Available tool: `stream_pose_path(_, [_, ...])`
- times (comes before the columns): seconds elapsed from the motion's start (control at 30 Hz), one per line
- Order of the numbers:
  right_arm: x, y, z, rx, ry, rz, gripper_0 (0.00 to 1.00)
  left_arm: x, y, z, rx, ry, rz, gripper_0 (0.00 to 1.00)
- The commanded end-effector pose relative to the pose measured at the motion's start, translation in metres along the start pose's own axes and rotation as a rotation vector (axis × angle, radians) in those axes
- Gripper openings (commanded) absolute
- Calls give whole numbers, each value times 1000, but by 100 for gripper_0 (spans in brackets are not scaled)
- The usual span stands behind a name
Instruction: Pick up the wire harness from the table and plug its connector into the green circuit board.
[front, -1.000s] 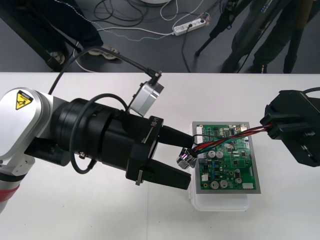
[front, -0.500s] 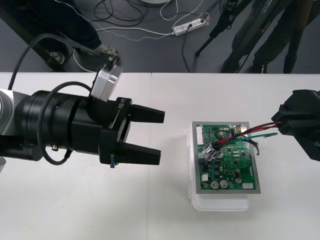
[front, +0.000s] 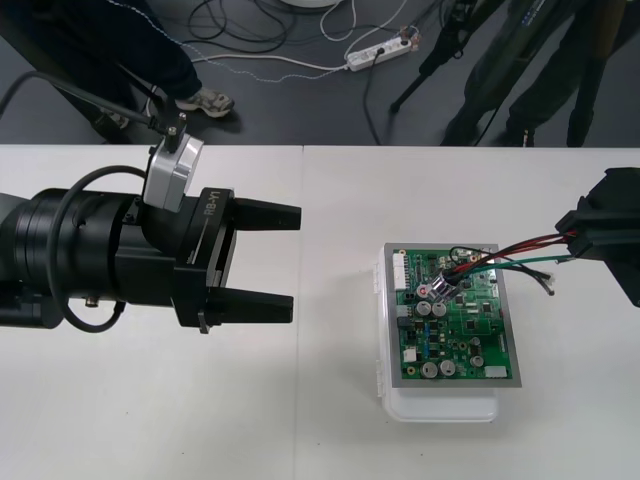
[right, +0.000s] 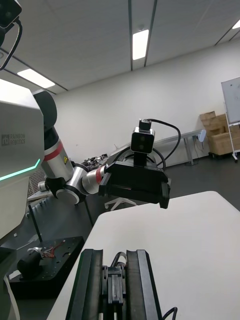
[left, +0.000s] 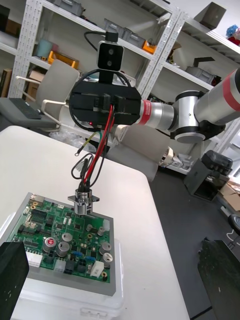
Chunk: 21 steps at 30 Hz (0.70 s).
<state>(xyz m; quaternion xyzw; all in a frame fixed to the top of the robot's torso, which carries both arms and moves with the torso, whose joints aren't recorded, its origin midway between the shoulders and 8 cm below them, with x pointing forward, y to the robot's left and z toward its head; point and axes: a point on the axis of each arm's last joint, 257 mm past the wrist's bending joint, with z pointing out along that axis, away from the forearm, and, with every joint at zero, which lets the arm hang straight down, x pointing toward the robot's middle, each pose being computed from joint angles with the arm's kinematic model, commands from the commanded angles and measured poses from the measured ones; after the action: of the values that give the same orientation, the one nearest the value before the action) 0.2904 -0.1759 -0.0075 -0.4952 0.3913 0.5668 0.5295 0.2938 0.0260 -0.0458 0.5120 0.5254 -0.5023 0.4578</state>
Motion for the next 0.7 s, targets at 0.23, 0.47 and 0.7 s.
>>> stream_pose_path(0.23, [-2,4,7,14,83,-132,0,-26,-4,-26,-21,-25,72,100])
stream_pose_path(0.47, [7,25,21,-23,90,-117,0,-30,-4,-32,-24,-24,138,100])
stream_pose_path(0.7, [13,28,32,-19,102,-140,0,-37,-5,-31,-18,-28,203,100])
